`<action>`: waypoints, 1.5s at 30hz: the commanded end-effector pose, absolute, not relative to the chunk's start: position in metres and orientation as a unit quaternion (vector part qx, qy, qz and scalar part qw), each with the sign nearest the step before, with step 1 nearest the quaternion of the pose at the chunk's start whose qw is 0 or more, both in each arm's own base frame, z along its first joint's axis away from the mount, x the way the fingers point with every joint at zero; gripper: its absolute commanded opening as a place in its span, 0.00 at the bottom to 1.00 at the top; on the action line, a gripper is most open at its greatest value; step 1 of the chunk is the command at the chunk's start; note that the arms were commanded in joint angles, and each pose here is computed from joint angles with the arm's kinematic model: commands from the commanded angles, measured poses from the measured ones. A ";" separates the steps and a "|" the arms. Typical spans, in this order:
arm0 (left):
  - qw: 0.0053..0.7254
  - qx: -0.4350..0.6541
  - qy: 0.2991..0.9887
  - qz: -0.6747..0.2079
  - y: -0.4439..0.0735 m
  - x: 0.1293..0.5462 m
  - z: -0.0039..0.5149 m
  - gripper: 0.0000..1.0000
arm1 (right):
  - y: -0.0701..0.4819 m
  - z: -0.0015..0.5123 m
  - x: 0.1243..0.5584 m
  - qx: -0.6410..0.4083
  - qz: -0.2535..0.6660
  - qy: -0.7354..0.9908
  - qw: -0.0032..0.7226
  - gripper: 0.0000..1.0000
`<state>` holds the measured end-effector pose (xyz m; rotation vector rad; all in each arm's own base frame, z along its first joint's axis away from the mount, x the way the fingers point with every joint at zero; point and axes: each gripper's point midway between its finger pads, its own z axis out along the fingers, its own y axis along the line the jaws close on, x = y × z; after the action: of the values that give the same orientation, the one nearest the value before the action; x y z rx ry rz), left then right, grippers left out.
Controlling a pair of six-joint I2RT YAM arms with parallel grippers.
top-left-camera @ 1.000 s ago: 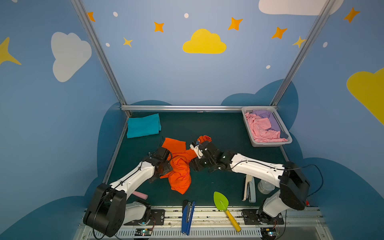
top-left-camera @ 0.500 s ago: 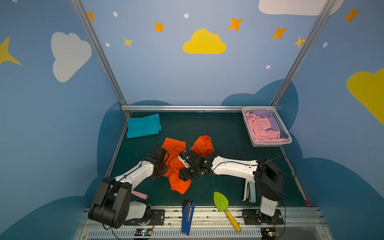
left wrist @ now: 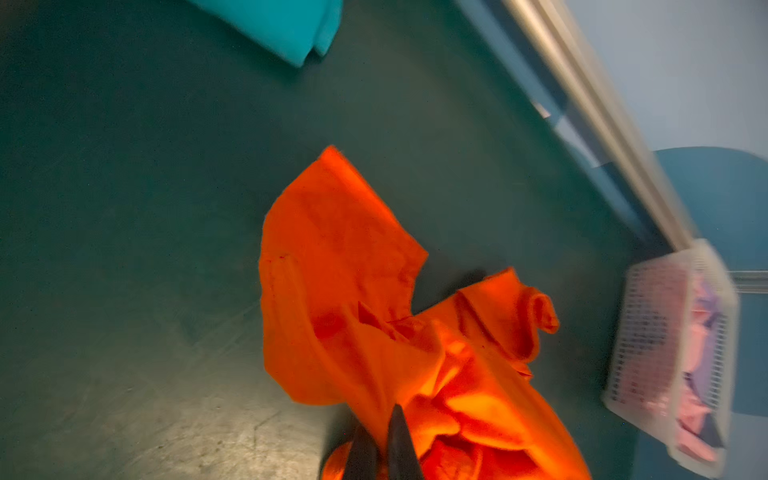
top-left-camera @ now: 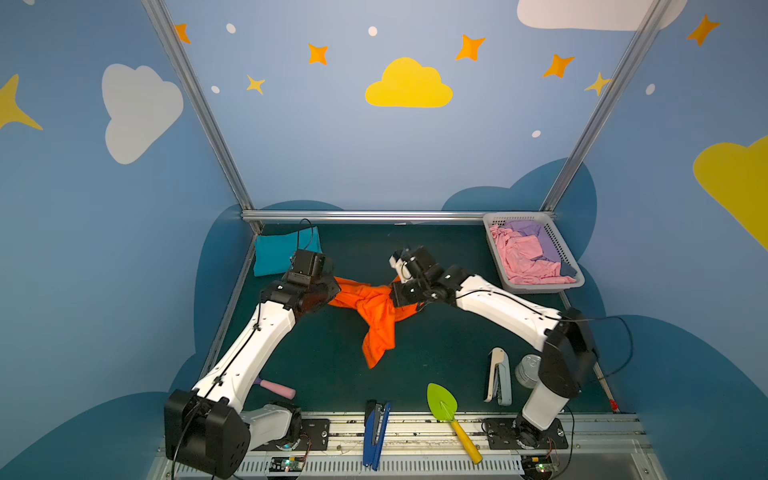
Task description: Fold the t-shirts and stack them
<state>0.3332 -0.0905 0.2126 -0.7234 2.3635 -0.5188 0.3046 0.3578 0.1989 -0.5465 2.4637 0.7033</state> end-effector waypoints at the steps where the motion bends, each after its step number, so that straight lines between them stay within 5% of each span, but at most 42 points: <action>1: 0.326 -0.249 0.884 -0.225 -0.096 0.330 0.258 0.06 | 0.306 0.267 0.318 -0.202 0.193 0.889 0.363 0.00; 8: 0.413 -0.221 0.846 -0.256 -0.094 0.335 0.364 0.05 | 0.209 0.392 0.333 -0.102 0.157 0.791 0.582 0.00; 12: 0.447 -0.219 0.825 -0.268 -0.090 0.331 0.390 0.05 | 0.176 0.444 0.322 -0.078 0.146 0.759 0.630 0.00; 16: 0.444 -0.223 0.825 -0.269 -0.089 0.328 0.387 0.05 | 0.201 0.466 0.309 -0.121 0.208 0.742 0.625 0.00; 20: 0.418 -0.237 0.839 -0.256 -0.087 0.330 0.354 0.05 | 0.260 0.442 0.304 -0.171 0.286 0.751 0.570 0.00; 25: 0.346 -0.299 0.870 -0.185 -0.056 0.328 0.258 0.05 | 0.353 0.353 0.285 -0.246 0.342 0.786 0.452 0.00; 28: 0.294 -0.360 0.878 -0.117 -0.018 0.311 0.195 0.12 | 0.386 0.291 0.268 -0.273 0.361 0.813 0.366 0.34; 29: 0.277 -0.385 0.876 -0.086 -0.002 0.301 0.177 0.25 | 0.388 0.276 0.266 -0.275 0.361 0.821 0.345 0.43; 34: 0.229 -0.428 0.874 -0.026 0.030 0.269 0.140 0.64 | 0.333 0.260 0.287 -0.211 0.286 0.864 0.357 0.57; 41: 0.239 -0.306 0.915 -0.112 -0.056 0.293 0.144 0.56 | 0.204 0.250 0.308 -0.090 0.153 0.896 0.406 0.55; 45: 0.227 -0.185 0.945 -0.145 -0.136 0.297 0.138 0.67 | 0.176 0.225 0.298 -0.073 0.129 0.914 0.377 0.54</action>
<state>0.2891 -0.0920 0.1355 -0.6881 2.5870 -0.3158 0.3092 0.1960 0.2694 -0.1978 2.1958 0.4437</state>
